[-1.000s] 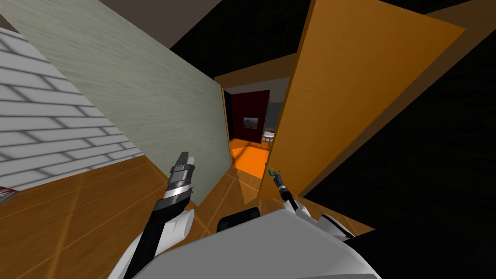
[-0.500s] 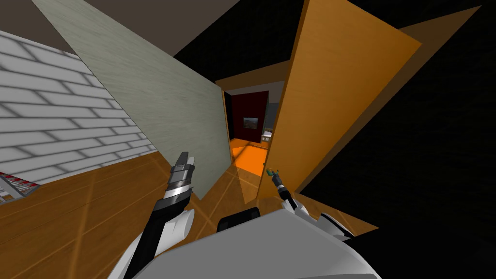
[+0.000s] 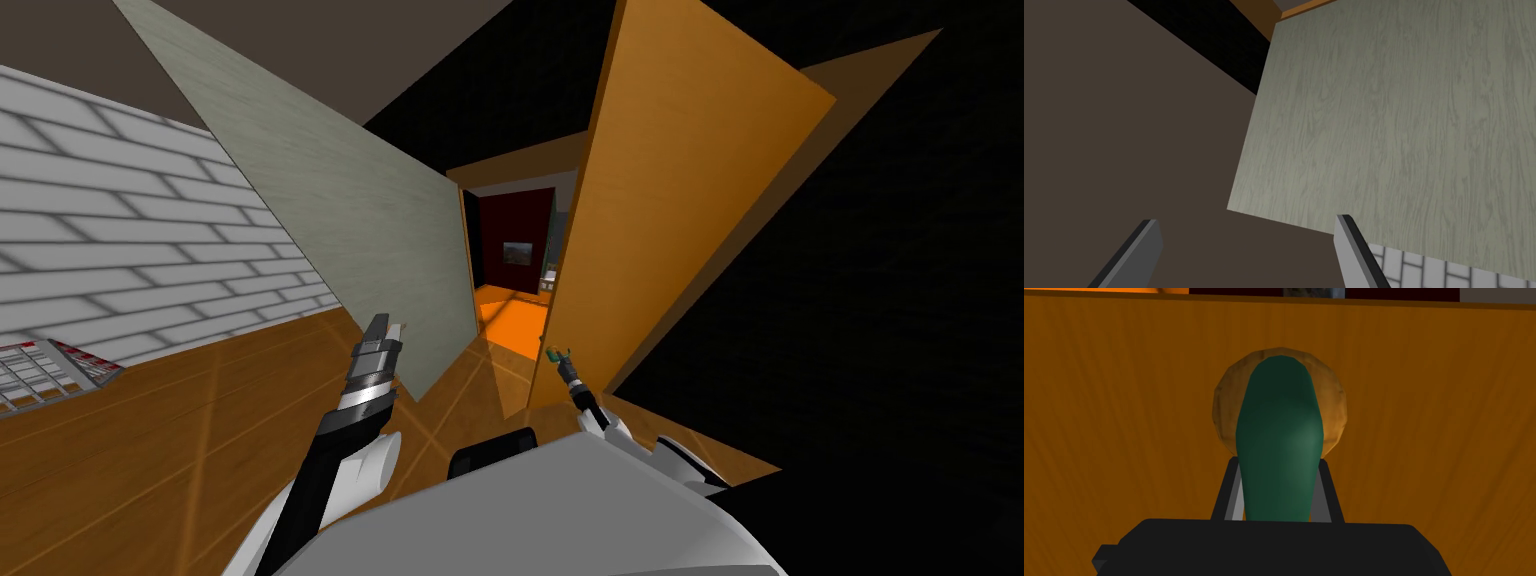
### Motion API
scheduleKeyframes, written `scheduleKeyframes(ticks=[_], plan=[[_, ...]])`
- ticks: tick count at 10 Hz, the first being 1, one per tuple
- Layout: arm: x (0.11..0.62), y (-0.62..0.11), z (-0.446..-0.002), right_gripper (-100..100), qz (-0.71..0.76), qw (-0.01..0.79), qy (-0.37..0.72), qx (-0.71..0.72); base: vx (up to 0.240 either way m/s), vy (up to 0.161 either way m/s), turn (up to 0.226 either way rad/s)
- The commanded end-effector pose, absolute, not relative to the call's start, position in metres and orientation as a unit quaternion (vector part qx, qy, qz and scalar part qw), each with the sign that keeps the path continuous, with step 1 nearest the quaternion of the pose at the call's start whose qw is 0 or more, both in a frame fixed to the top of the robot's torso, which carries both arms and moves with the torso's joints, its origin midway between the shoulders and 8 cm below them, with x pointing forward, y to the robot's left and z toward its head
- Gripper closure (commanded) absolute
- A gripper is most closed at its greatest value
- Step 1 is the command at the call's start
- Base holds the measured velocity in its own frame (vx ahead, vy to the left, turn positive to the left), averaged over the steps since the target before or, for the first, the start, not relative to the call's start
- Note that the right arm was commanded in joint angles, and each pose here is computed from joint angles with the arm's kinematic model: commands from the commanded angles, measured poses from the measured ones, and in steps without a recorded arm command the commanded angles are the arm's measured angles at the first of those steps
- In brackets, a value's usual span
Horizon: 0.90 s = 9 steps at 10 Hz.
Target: Pull the door open
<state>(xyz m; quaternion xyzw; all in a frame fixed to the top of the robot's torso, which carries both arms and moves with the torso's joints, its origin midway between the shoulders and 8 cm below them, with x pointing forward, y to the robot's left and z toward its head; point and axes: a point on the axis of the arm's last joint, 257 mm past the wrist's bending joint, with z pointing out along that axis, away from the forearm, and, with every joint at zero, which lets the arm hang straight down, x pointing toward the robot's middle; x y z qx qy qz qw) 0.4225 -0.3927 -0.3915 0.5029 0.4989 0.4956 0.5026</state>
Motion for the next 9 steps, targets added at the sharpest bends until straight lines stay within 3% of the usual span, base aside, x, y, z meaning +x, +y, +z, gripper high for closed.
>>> scheduleKeyframes(ticks=[1, 4, 9], plan=[[0.428, -0.38, -0.392, 100, 0.505, 0.495, 0.504, 0.495, -0.137, -0.09, 0.039], [0.429, -0.375, -0.392, 100, 0.507, 0.492, 0.507, 0.494, -0.102, -0.086, 0.035], [0.389, -0.407, -0.395, 100, 0.508, 0.492, 0.506, 0.494, -0.146, -0.01, 0.203]])
